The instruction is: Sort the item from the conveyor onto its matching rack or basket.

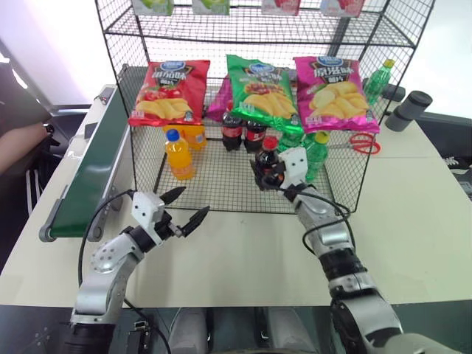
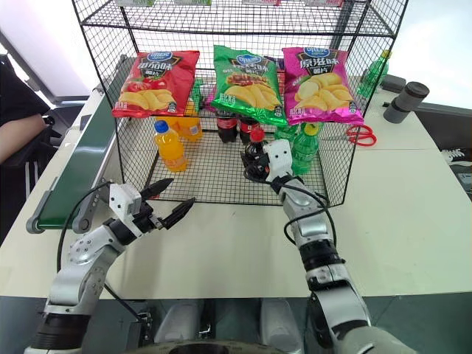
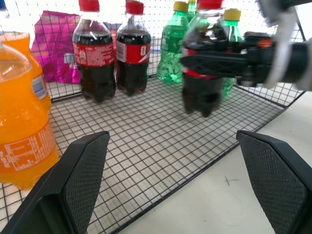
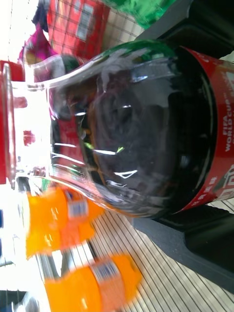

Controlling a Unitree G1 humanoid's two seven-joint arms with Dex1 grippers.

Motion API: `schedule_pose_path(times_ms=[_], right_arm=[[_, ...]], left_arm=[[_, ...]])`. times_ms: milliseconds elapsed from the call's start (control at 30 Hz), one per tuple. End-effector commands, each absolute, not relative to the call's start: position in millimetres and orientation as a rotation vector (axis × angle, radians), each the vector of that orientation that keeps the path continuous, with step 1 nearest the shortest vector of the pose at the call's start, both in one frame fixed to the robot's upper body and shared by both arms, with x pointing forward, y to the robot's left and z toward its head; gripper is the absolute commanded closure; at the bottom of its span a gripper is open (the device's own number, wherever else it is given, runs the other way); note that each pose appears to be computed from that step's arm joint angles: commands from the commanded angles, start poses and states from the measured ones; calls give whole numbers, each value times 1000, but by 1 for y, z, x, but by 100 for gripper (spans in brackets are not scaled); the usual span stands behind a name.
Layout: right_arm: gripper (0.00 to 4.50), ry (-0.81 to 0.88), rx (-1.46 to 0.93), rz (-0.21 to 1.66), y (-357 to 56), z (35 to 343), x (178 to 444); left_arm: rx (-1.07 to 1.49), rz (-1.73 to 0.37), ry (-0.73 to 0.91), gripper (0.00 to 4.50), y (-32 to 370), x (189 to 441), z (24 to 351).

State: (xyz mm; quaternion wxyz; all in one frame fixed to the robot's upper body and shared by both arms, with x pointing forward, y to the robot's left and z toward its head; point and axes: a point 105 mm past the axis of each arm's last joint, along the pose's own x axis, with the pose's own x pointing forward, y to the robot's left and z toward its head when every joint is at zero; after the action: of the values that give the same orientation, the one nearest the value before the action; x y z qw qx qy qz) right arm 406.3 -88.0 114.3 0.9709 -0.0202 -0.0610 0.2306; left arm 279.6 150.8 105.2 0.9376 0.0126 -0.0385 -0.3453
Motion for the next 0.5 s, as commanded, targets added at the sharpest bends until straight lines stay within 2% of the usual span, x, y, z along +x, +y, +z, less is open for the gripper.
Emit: schedule_pose_path(times_ms=[33, 433, 500], right_arm=[[150, -219, 5, 435, -83, 136, 418], [150, -177, 39, 486, -60, 124, 430], [44, -175, 50, 498, -59, 123, 429]], left_arm=[[28, -703, -126, 5, 151, 277, 116], [37, -731, -130, 5, 141, 279, 115], [37, -735, -131, 0, 140, 279, 116]])
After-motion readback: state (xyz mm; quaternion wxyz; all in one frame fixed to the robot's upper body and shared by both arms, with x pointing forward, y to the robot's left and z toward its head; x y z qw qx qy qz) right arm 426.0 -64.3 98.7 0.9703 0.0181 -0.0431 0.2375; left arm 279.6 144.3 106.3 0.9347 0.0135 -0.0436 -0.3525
